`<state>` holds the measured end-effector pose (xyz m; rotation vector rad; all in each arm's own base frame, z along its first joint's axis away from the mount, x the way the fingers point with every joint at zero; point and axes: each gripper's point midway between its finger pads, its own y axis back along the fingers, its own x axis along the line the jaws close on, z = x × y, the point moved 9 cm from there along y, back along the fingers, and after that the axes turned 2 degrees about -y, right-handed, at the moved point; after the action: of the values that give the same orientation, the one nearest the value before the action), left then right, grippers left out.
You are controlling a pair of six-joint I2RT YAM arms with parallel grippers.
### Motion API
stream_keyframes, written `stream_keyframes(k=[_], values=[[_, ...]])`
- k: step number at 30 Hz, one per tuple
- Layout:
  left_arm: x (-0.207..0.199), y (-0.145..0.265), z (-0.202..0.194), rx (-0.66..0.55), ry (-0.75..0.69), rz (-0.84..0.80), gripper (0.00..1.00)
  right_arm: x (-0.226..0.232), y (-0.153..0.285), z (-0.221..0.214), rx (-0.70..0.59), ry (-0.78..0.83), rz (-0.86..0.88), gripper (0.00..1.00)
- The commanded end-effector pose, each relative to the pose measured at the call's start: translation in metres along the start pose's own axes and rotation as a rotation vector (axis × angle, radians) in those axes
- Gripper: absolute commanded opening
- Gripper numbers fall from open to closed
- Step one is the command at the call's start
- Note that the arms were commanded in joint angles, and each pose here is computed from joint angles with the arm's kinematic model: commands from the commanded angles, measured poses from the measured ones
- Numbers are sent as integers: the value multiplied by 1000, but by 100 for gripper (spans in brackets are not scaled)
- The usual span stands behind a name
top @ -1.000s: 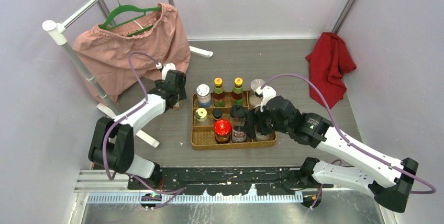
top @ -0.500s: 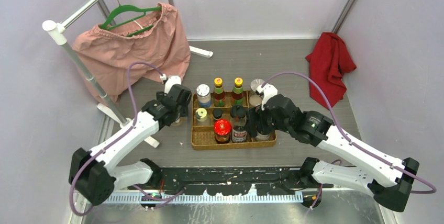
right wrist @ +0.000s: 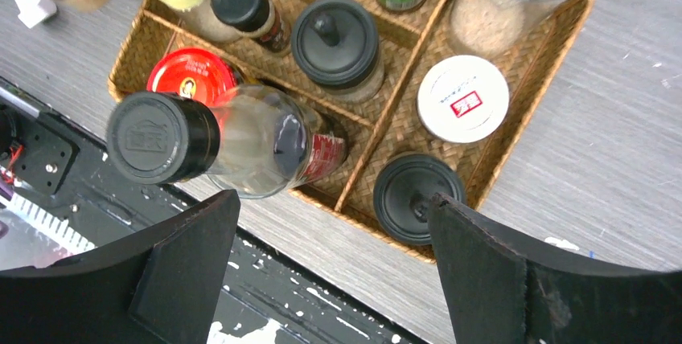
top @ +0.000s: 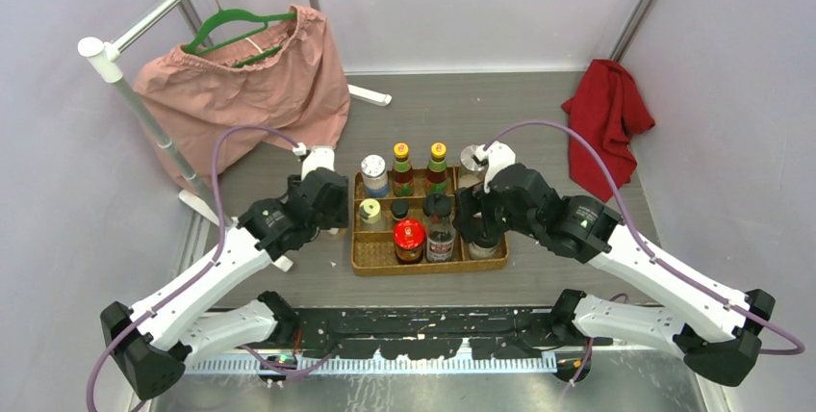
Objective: Organize the condiment bottles
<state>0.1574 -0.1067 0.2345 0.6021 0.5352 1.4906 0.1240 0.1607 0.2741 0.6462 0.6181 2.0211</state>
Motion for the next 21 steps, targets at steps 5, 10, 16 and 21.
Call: stream_keyframes(k=[5,10,16,21], values=[[-21,29,4,-61,-57,-160,56,-10,26,26,-133,15,-119,93],[-29,39,2,-74,-79,-242,56,-27,43,29,-238,-47,-245,95],[-46,49,1,-79,-117,-349,56,-35,42,18,-252,-99,-300,96],[-67,48,-8,-85,-178,-393,56,-35,40,12,-247,-120,-291,96]])
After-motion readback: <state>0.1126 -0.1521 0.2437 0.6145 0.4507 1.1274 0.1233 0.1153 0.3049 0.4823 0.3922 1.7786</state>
